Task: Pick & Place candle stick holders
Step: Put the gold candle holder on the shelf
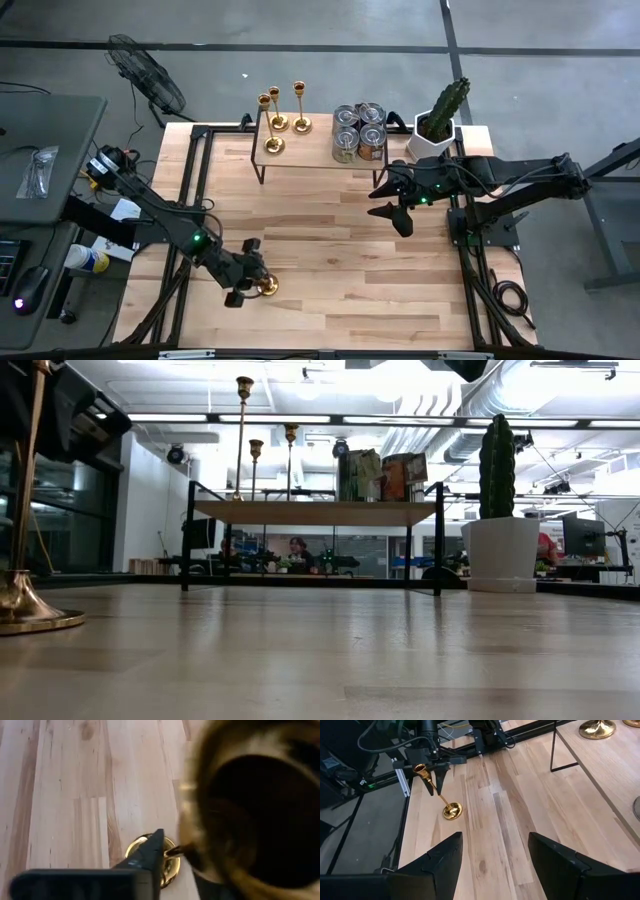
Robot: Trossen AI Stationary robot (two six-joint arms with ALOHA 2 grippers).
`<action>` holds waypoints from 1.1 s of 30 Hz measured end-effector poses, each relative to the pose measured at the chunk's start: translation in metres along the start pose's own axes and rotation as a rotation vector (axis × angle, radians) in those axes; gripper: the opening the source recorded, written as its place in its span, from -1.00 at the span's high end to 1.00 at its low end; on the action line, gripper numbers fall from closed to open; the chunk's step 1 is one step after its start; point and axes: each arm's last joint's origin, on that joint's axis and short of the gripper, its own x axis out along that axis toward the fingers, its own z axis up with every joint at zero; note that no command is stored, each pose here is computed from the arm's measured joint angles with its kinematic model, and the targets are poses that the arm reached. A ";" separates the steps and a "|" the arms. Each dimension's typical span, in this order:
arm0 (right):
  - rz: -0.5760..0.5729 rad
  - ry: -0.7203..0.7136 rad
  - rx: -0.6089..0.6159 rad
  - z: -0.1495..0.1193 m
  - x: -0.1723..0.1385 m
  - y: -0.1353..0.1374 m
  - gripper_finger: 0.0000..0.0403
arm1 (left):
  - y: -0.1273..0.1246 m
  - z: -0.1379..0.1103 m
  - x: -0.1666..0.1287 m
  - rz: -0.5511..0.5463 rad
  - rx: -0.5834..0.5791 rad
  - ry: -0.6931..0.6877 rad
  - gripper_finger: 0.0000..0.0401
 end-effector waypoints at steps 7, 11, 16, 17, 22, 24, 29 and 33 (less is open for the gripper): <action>0.000 0.000 0.002 0.000 0.000 0.000 -0.09 | -0.001 0.002 0.000 -0.003 -0.005 -0.018 0.93; 0.000 0.000 0.026 0.000 0.000 0.000 -0.09 | -0.001 0.003 0.000 -0.008 -0.009 -0.034 0.95; 0.006 0.002 0.047 -0.001 0.000 0.002 -0.09 | -0.004 0.014 -0.004 0.037 -0.001 -0.096 0.96; 0.011 0.004 0.044 -0.001 0.000 0.003 -0.09 | -0.004 0.017 -0.006 0.058 0.009 -0.117 0.96; 0.045 0.002 0.029 -0.009 0.006 0.009 -0.09 | -0.008 0.038 -0.016 0.163 0.030 -0.235 0.96; 0.065 -0.008 0.040 -0.014 0.011 0.012 -0.09 | -0.004 0.048 -0.020 0.193 0.008 -0.269 0.96; 0.123 -0.050 0.057 -0.026 0.032 0.020 -0.09 | 0.009 0.080 -0.031 0.223 -0.078 -0.347 0.96; 0.125 -0.076 0.031 -0.029 0.053 0.032 -0.09 | 0.024 0.104 -0.041 0.243 -0.140 -0.406 0.96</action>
